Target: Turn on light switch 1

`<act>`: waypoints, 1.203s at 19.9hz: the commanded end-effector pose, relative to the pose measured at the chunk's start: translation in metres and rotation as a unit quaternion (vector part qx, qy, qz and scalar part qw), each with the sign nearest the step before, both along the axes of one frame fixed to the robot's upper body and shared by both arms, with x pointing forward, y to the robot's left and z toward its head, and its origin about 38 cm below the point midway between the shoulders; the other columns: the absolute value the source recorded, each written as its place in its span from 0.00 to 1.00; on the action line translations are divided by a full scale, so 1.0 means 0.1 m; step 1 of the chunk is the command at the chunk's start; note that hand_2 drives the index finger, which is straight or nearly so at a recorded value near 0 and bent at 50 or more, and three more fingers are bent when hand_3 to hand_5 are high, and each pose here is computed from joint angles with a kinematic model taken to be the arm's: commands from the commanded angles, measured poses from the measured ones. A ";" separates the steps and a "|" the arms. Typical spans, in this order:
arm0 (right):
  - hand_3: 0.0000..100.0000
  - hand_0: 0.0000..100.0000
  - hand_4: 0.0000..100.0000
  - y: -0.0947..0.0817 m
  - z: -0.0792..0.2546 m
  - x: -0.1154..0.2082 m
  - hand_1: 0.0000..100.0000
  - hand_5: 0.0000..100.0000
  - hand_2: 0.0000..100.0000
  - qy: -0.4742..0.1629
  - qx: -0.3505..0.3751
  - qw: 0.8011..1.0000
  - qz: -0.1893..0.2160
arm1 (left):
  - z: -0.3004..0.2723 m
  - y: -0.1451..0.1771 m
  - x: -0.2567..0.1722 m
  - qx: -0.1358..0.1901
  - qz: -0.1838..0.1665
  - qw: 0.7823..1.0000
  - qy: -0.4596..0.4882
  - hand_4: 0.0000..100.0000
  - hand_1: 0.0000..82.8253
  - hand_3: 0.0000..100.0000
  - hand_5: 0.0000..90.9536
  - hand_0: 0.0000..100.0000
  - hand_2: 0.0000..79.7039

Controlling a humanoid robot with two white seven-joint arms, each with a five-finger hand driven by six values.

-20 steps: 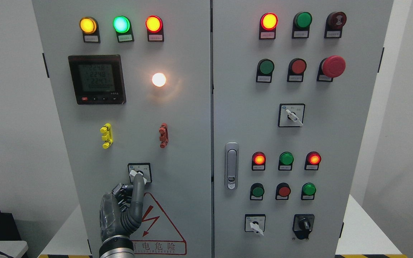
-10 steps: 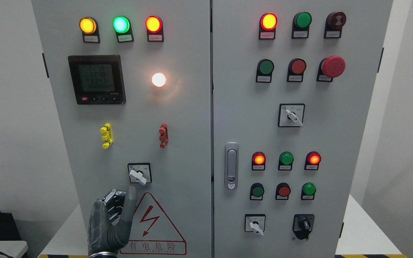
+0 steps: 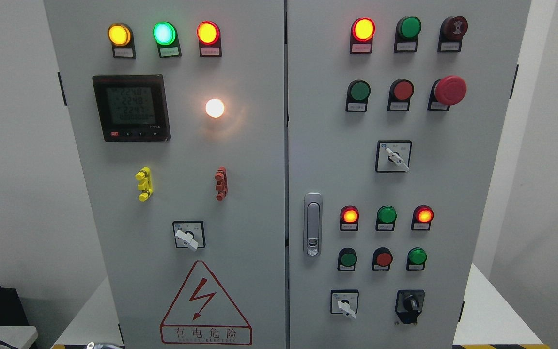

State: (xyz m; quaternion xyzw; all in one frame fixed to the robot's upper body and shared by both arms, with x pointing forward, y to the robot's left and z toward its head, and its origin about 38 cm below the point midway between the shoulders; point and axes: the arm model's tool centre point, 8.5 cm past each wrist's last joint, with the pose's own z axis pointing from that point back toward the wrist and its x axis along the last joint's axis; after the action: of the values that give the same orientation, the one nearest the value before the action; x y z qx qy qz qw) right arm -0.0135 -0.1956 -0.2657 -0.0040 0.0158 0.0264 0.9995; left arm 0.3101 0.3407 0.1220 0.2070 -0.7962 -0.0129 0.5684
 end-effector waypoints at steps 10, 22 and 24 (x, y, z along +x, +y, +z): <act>0.00 0.12 0.00 0.00 0.00 0.00 0.39 0.00 0.00 0.000 0.000 1.000 -0.009 | -3.01 0.97 -2.90 -0.202 0.243 0.828 0.462 0.19 0.15 0.11 0.00 0.26 0.04; 0.00 0.12 0.00 0.00 0.00 0.00 0.39 0.00 0.00 0.000 0.000 1.000 -0.009 | -3.67 -0.07 -3.92 -0.233 0.009 0.585 0.777 0.01 0.26 0.00 0.00 0.31 0.00; 0.00 0.12 0.00 0.00 0.00 0.00 0.39 0.00 0.00 0.000 0.000 1.000 -0.009 | -3.71 -0.24 -3.87 -0.204 -0.023 0.574 0.793 0.00 0.24 0.00 0.00 0.32 0.00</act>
State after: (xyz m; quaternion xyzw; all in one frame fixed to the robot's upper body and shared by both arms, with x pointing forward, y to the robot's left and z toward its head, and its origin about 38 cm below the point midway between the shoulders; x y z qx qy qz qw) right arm -0.0135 -0.1956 -0.2657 -0.0040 0.0159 0.0264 0.9995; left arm 0.0280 0.3783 -0.2210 0.0596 -0.2281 0.0899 0.9676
